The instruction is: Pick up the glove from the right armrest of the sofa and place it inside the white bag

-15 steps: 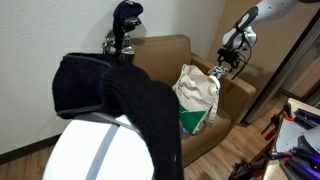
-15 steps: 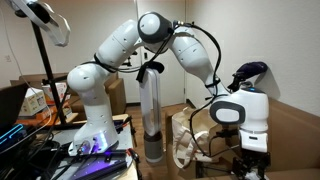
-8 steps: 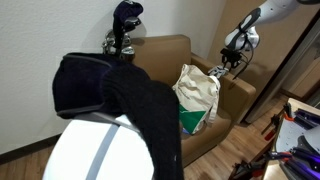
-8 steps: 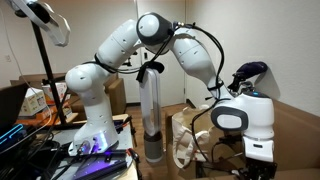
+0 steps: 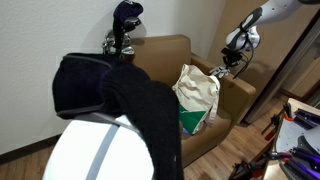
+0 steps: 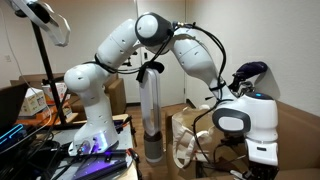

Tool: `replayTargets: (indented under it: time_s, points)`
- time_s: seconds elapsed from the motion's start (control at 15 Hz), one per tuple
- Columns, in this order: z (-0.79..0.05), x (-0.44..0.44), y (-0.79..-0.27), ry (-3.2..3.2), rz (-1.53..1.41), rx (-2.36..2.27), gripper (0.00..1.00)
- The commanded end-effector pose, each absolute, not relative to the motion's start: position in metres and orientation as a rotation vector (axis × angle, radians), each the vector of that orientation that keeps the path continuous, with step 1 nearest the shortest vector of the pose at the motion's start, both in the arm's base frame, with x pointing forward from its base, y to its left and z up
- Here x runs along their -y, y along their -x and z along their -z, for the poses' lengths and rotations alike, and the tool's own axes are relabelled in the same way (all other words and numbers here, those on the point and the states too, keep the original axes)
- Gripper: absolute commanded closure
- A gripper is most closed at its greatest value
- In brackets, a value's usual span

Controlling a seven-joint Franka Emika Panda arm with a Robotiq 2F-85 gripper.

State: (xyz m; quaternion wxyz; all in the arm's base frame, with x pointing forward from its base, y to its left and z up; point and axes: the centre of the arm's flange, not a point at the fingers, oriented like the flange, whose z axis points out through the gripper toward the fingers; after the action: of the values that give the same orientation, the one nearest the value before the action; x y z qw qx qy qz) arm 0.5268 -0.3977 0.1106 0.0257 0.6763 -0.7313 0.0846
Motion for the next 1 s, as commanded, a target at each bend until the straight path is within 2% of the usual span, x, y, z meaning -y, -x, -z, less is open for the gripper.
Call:
replayTargets:
  time_s: [0.0,0.07,0.2,0.8,0.93]
  points:
    - [-0.1105,0.4056,-0.5268,-2.125,-0.307,2.231,0.72]
    - [-0.1109,0.4049,-0.5264,-2.137,-0.315,2.217,0.71]
    - [-0.1115,0.4024,-0.5258,-2.152,-0.322,2.197,0.60]
    - [-0.1056,0.3979,-0.5253,-2.181,-0.327,2.244,0.02]
    - [-0.1030,0.3982,-0.5244,-2.183,-0.323,2.275,0.00]
